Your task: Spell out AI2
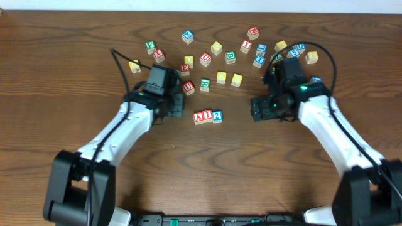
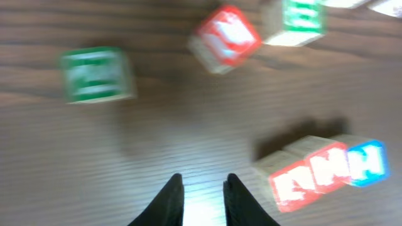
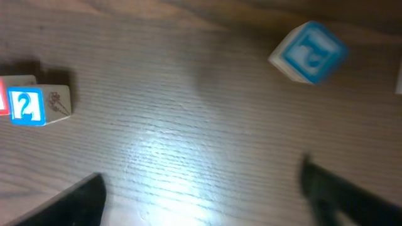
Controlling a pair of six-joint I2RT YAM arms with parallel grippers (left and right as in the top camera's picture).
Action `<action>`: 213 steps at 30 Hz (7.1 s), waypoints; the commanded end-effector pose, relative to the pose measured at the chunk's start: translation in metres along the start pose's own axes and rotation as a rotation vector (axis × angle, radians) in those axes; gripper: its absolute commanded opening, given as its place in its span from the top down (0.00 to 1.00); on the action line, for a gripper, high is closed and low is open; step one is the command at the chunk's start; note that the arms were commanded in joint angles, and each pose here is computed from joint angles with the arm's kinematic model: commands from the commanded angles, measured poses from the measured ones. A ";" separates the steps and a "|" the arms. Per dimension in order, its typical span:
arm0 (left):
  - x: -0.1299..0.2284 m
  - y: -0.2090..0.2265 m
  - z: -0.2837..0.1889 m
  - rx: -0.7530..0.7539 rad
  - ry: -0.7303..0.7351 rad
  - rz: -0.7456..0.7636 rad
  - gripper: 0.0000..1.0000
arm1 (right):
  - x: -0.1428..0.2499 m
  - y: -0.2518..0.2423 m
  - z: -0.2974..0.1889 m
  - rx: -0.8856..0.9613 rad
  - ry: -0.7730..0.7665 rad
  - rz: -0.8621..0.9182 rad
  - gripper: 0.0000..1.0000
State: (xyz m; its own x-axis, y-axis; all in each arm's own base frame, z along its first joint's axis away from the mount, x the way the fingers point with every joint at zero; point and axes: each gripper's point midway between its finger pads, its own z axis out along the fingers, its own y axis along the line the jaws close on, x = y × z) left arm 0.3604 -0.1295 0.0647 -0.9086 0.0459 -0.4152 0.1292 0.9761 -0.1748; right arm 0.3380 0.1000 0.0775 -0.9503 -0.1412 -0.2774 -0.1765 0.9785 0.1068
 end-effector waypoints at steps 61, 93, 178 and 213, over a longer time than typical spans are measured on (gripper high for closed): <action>-0.002 0.110 -0.016 -0.300 0.009 -0.138 0.15 | -0.001 0.119 0.071 -0.179 -0.010 -0.132 0.99; -0.001 0.111 -0.015 -0.300 0.007 -0.138 0.15 | -0.059 0.099 0.066 -0.091 -0.237 -0.123 0.99; -0.003 0.110 -0.015 -0.299 -0.001 -0.138 0.15 | -0.038 0.172 0.084 -0.208 -0.114 -0.237 0.99; -0.004 0.110 -0.015 -0.298 -0.004 -0.138 0.15 | -0.042 0.201 0.078 -0.282 -0.166 -0.279 0.99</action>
State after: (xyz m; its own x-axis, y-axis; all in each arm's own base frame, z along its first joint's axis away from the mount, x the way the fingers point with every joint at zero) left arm 0.3704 -0.0223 0.0629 -0.9058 -0.0934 -0.4132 -0.1132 0.9933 0.0236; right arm 0.3710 0.2948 0.0334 -0.8209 -0.3199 -0.4731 -0.4703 0.8486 0.2421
